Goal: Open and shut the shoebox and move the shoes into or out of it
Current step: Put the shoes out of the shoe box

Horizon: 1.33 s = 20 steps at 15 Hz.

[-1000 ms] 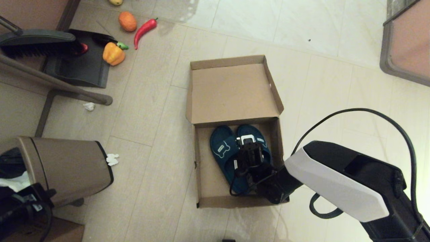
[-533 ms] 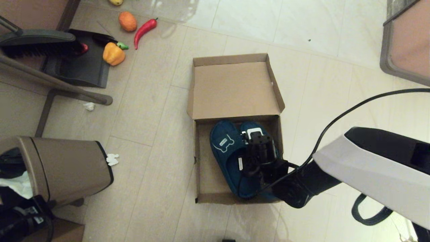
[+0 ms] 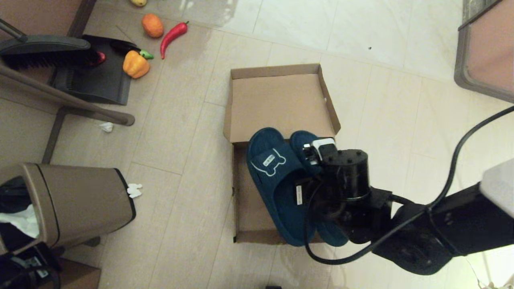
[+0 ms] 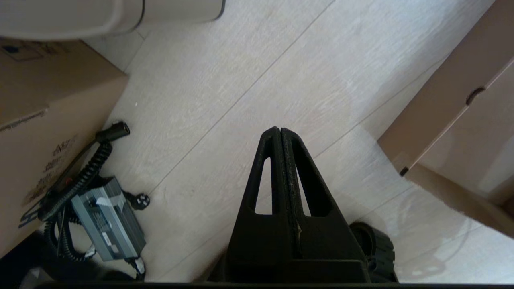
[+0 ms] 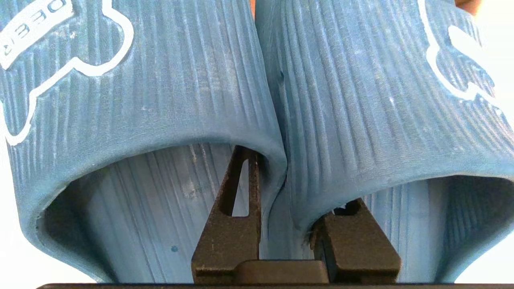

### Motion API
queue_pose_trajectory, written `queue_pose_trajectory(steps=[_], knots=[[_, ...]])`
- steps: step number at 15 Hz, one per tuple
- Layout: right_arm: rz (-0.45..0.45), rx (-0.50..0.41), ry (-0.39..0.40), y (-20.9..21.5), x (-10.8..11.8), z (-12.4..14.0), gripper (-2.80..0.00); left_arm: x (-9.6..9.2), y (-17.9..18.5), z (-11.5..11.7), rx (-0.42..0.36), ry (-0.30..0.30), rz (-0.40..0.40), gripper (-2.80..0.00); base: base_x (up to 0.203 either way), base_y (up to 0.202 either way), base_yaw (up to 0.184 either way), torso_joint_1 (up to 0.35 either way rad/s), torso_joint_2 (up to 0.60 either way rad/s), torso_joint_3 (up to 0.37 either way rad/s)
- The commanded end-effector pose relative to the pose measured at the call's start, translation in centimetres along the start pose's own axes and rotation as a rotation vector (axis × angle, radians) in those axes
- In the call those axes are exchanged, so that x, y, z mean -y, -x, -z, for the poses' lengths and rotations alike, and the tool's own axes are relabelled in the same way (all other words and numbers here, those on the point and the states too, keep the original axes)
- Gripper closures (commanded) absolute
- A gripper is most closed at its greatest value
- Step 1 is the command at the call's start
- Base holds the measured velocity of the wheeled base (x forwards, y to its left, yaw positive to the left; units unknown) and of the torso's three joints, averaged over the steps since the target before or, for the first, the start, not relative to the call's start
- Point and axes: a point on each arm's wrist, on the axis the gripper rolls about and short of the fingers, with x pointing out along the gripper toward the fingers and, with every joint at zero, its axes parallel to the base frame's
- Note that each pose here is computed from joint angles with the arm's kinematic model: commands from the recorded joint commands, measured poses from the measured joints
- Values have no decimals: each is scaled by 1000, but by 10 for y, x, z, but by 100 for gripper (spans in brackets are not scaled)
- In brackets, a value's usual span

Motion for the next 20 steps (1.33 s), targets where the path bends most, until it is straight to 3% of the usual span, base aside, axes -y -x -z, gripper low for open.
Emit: queue_pose_trajectory(steps=[1,7,10,15,20], knots=[[13,82,-49,30,18,-30,0,-1,0,2,-6,1,0,0,0,0,0,0,0,0],[385,66,-114,24,139,-31,0,0,-2,3,-23,2,16,0,0,0,0,0,0,0],[488,12,-183,0,192,-13,0,0,-5,3,-32,2,13,0,0,0,0,0,0,0],[591,-94,-252,-64,240,37,0,1,-9,1,-47,4,13,0,0,0,0,0,0,0],[607,-123,-185,-132,263,81,0,1,-7,0,-30,17,11,0,0,0,0,0,0,0]])
